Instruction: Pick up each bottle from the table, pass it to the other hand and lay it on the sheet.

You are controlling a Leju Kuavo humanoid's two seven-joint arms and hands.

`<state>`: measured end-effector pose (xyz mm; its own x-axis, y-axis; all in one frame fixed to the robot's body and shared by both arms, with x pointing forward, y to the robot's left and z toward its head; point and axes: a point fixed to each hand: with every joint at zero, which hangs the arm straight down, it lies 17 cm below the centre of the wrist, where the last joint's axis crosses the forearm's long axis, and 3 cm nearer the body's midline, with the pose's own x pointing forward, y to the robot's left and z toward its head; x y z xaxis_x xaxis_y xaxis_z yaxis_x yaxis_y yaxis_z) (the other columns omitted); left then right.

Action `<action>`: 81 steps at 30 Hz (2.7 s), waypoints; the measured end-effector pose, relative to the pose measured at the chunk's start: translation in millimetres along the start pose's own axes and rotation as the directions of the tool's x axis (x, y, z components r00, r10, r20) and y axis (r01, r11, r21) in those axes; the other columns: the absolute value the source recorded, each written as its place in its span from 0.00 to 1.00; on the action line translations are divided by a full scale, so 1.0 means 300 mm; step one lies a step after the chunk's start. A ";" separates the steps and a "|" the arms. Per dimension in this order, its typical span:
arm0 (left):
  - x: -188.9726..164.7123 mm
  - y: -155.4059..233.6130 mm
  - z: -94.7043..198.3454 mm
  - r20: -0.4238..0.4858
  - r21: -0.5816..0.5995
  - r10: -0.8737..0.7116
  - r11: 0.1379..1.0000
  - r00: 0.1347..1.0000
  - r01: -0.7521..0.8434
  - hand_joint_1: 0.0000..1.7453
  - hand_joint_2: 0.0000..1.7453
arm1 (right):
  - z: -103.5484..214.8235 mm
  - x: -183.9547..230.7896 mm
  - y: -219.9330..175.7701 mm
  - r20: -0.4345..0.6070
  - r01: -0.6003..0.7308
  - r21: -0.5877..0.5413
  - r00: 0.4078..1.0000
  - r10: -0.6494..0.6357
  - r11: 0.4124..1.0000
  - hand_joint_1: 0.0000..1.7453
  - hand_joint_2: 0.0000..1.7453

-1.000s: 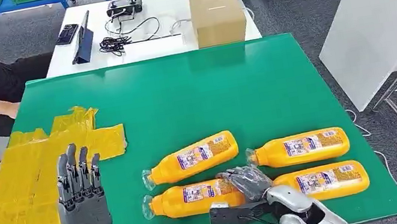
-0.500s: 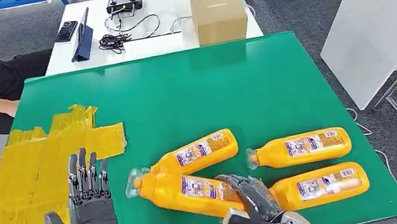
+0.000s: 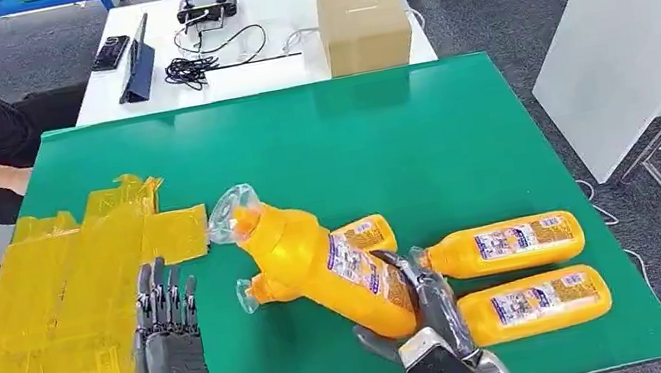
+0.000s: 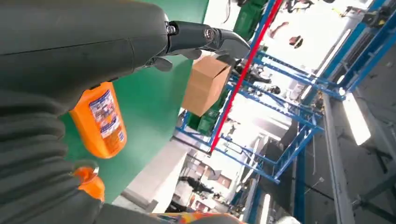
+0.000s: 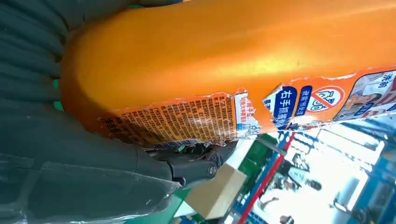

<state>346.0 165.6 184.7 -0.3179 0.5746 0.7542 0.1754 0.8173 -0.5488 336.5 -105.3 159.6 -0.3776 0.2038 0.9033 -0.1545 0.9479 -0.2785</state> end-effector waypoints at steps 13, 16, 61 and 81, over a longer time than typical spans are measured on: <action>-0.049 -0.115 -0.007 -0.052 -0.133 0.035 0.990 0.998 -0.042 0.00 1.00 | -0.110 -0.035 0.099 -0.012 -0.095 0.124 0.995 0.098 0.988 1.00 1.00; -0.056 -0.137 0.000 -0.069 -0.163 0.047 0.985 0.997 -0.058 0.00 1.00 | -0.113 -0.048 0.167 -0.016 -0.131 0.187 0.991 0.136 0.974 1.00 1.00; -0.078 0.024 0.023 -0.102 -0.059 0.070 0.995 0.992 -0.077 1.00 1.00 | -0.052 0.003 0.647 0.136 -0.264 0.580 0.964 0.229 0.770 1.00 1.00; 0.100 0.191 -0.087 0.126 0.157 -0.871 0.490 0.475 0.858 1.00 1.00 | -0.086 -0.163 0.272 0.068 -0.536 0.312 0.836 0.544 0.784 0.00 1.00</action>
<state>370.9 230.7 185.2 -0.4215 -0.4446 0.7904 -0.3327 0.8866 0.3213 366.0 -31.6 101.1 -0.4618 0.6697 0.5816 -0.2040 0.5579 -0.8044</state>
